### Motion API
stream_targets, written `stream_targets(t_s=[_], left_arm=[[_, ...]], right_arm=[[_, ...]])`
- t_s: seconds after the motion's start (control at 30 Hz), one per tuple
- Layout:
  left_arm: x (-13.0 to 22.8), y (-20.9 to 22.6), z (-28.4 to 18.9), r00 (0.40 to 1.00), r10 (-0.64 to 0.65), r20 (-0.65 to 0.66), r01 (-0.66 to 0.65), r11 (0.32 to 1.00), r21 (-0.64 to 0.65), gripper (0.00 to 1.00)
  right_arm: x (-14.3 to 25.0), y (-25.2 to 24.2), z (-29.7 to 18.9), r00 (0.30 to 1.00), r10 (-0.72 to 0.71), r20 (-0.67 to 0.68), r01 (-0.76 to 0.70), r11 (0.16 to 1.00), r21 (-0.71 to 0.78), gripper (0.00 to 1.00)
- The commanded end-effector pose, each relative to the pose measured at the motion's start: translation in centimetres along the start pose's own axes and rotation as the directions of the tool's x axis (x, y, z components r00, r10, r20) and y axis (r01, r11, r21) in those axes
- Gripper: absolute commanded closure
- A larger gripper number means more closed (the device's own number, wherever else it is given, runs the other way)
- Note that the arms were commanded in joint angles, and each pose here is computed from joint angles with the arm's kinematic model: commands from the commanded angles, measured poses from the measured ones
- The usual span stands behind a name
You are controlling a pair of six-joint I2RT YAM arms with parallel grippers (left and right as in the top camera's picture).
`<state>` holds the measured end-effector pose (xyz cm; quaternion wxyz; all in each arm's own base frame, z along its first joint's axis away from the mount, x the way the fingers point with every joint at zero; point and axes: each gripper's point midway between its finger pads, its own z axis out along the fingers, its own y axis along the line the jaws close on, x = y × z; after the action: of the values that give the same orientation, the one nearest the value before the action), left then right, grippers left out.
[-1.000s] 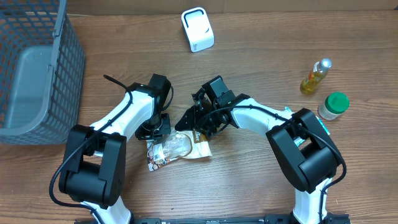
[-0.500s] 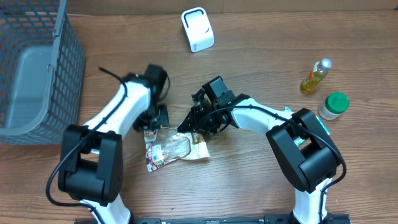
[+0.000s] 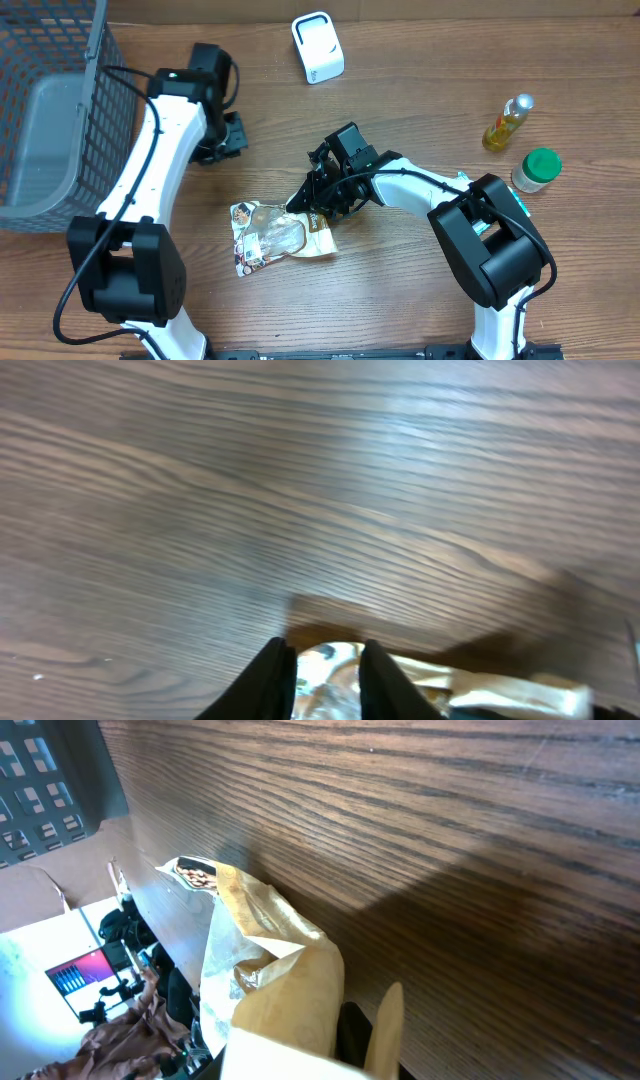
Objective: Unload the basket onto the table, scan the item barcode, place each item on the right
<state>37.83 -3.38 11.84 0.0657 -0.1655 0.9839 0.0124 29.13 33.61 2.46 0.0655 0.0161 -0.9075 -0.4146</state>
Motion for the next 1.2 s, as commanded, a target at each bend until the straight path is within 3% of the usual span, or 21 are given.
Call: stream_targets(t_s=[0.0, 0.1, 0.13, 0.17, 1.0, 1.17], left_arm=[[-1.8, 3.1, -0.2, 0.997, -0.074, 0.035, 0.075, 0.996, -0.056, 0.65], [-2.4, 5.0, -0.1, 0.992, -0.124, 0.036, 0.126, 0.99, -0.064, 0.51], [-2.5, 5.7, -0.1, 0.99, -0.14, 0.033, 0.142, 0.988, -0.068, 0.32], [-2.5, 6.3, 0.0, 0.987, -0.157, 0.028, 0.158, 0.985, -0.071, 0.0], [-3.1, 7.6, 0.0, 0.981, -0.191, 0.041, 0.194, 0.979, -0.07, 0.0], [-3.1, 7.6, 0.0, 0.981, -0.191, 0.041, 0.194, 0.979, -0.07, 0.01]], right_arm=[[0.1, -0.5, 0.4, 1.0, 0.007, -0.012, -0.007, 1.0, 0.002, 0.83], [0.1, -0.5, 0.4, 1.0, 0.007, -0.012, -0.007, 1.0, 0.002, 0.83], [0.1, -0.5, 0.4, 1.0, 0.007, -0.012, -0.007, 1.0, 0.002, 0.84], [0.1, -0.5, 0.4, 1.0, 0.007, -0.012, -0.007, 1.0, 0.002, 0.84], [0.0, -0.4, 0.4, 1.0, 0.0, -0.006, 0.0, 1.0, -0.003, 0.88], [-0.1, -0.3, 0.4, 1.0, -0.003, -0.004, 0.003, 1.0, -0.006, 0.94]])
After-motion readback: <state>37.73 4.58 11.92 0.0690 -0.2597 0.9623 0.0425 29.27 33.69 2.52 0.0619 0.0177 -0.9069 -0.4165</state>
